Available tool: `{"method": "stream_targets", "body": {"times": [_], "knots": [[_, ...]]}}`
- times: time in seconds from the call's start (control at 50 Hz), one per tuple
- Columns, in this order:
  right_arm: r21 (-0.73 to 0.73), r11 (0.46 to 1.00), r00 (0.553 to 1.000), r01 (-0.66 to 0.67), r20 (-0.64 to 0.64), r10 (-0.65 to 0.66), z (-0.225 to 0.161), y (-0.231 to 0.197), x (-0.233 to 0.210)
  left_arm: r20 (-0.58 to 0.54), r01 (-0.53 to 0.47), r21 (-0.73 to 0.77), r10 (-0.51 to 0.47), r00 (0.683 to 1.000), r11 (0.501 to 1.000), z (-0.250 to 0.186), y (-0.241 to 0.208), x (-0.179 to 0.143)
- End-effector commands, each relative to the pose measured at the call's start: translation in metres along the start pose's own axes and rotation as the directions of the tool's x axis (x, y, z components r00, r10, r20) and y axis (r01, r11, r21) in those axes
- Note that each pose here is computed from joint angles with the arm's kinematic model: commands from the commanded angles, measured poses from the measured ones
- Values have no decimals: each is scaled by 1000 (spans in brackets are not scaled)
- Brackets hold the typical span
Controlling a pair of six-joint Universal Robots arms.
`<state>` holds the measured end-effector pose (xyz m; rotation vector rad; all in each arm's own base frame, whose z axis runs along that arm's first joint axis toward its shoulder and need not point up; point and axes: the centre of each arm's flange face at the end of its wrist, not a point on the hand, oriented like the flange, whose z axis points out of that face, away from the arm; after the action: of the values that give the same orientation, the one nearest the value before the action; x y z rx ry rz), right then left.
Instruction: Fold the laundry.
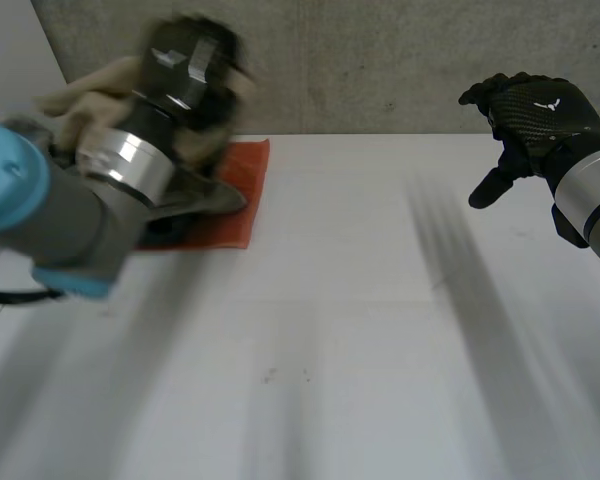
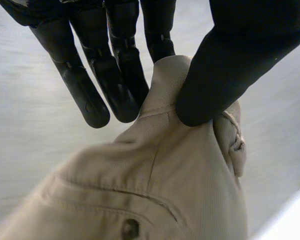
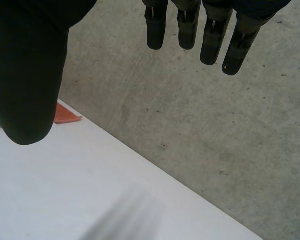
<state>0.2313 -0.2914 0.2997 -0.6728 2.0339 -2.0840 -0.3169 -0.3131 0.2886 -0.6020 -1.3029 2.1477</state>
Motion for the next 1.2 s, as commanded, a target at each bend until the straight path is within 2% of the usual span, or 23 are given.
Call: {"method": "stream_targets", "body": {"times": [0.02, 0.12, 0.22, 0.3, 0.36, 0.42, 0.48, 0.54, 0.56, 0.6, 0.62, 0.66, 0.68, 0.76, 1.02, 1.2], "knots": [[-1, 1000, 1000, 21, -1, -21, 0, 0, 0, -296, 150, -206, -208, 932, 967, -43, 31, 97], [-2, 1000, 1000, 23, -2, -23, 1, 1, 0, -302, 165, -263, -244, 922, 950, -51, 33, 108], [7, 999, 999, 33, -6, -33, 2, -2, 1, -277, 158, -244, -225, 934, 957, -45, 18, 94], [2, 997, 997, 79, 5, -79, 0, -3, -2, -194, 132, -207, -173, 966, 969, -38, 2, 56], [-23, 991, 991, 130, 16, -130, -3, -1, -4, -92, 121, -211, -143, 985, 970, -39, -6, 27], [-106, 977, 982, 183, 55, -179, -12, 6, -8, 49, 146, -311, -138, 989, 939, -54, 0, 6], [-218, 953, 975, 210, 116, -188, -25, 16, -13, 98, 146, -408, -115, 988, 901, -71, 11, 2], [-322, 922, 964, 216, 220, -149, -42, 30, -36, 68, 69, -508, -40, 997, 858, -91, 24, 7], [-343, 913, 958, 221, 254, -136, -46, 36, -45, 28, -6, -548, 25, 999, 836, -101, 31, 9], [-382, 897, 946, 221, 309, -101, -54, 55, -63, -10, -77, -579, 88, 996, 812, -111, 38, 9], [-388, 895, 945, 219, 314, -95, -55, 59, -66, -52, -158, -617, 161, 986, 771, -123, 48, 6], [-386, 899, 944, 209, 320, -82, -61, 74, -74, -72, -195, -629, 193, 979, 753, -127, 51, 4], [-383, 900, 944, 207, 320, -81, -61, 78, -76, -110, -252, -652, 239, 965, 715, -135, 59, 1], [-374, 904, 942, 208, 325, -83, -69, 107, -86, -169, -299, -704, 257, 952, 644, -148, 81, -2], [-396, 886, 959, 241, 236, -156, -55, 154, -91, -182, -292, -735, 236, 955, 613, -145, 118, -10], [-386, 890, 961, 242, 221, -165, -45, 157, -88, -181, -305, -715, 256, 950, 629, -133, 119, -13]]}}
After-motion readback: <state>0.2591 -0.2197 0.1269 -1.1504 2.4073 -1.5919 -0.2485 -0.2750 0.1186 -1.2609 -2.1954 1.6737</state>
